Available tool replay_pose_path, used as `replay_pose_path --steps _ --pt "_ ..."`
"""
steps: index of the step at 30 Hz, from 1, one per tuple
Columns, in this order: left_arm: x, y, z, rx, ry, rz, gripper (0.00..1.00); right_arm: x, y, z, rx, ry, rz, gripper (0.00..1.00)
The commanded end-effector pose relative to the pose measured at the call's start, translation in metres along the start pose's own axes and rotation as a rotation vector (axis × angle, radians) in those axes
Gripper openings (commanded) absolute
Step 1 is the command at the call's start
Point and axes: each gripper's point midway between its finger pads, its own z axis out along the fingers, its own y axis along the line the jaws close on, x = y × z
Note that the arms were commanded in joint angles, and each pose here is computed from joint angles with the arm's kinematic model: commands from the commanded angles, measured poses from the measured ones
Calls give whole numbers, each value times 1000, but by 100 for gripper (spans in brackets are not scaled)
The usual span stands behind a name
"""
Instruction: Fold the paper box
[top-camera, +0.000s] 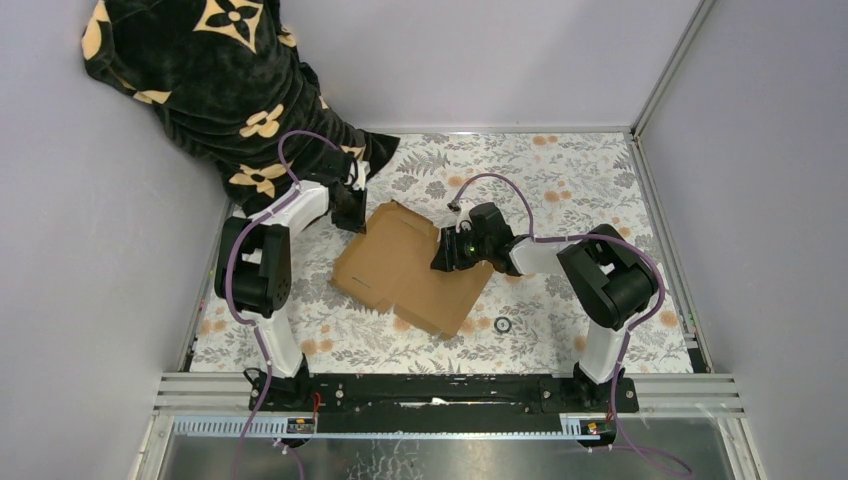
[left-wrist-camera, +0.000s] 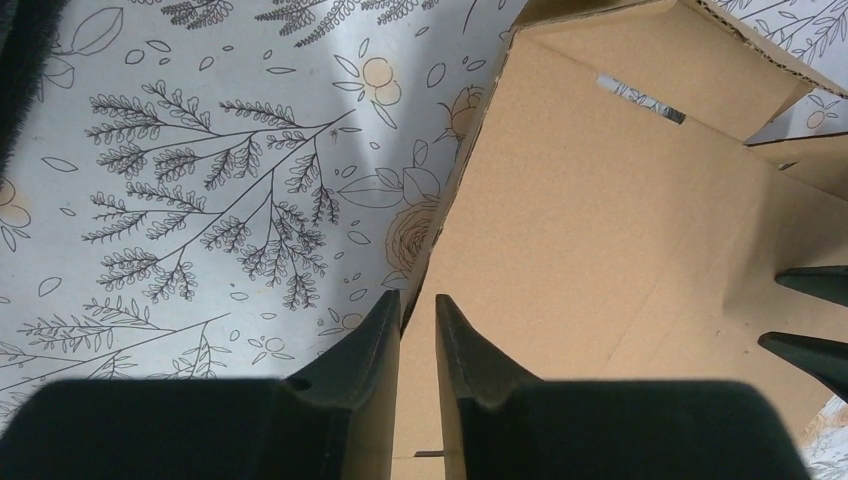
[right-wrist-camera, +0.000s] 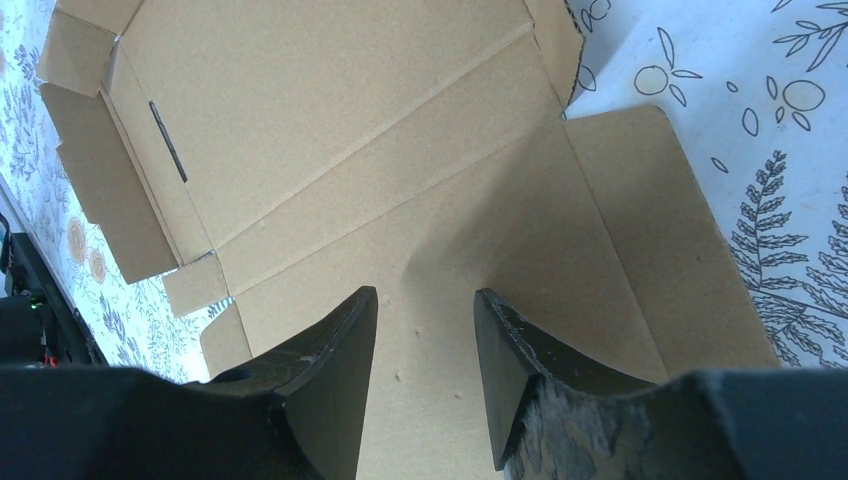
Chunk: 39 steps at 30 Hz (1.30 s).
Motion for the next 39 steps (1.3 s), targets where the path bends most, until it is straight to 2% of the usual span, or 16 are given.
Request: replay_pose_path --steps 1,16,25,31,36,39 --pt "7 2 3 8 40 -1 24 69 -30 -6 107 210 84 50" --pt "17 16 16 -83 86 8 26 67 -28 -3 89 208 90 50" --pt "20 9 19 -69 101 18 18 67 -28 -3 87 206 90 50" --pt "19 -2 16 -53 94 29 17 67 -28 -2 86 208 93 50" --pt "24 -6 20 -107 115 65 17 66 -27 -1 84 205 95 50" --pt "29 -6 23 -165 138 95 10 64 -26 -1 82 199 97 51"
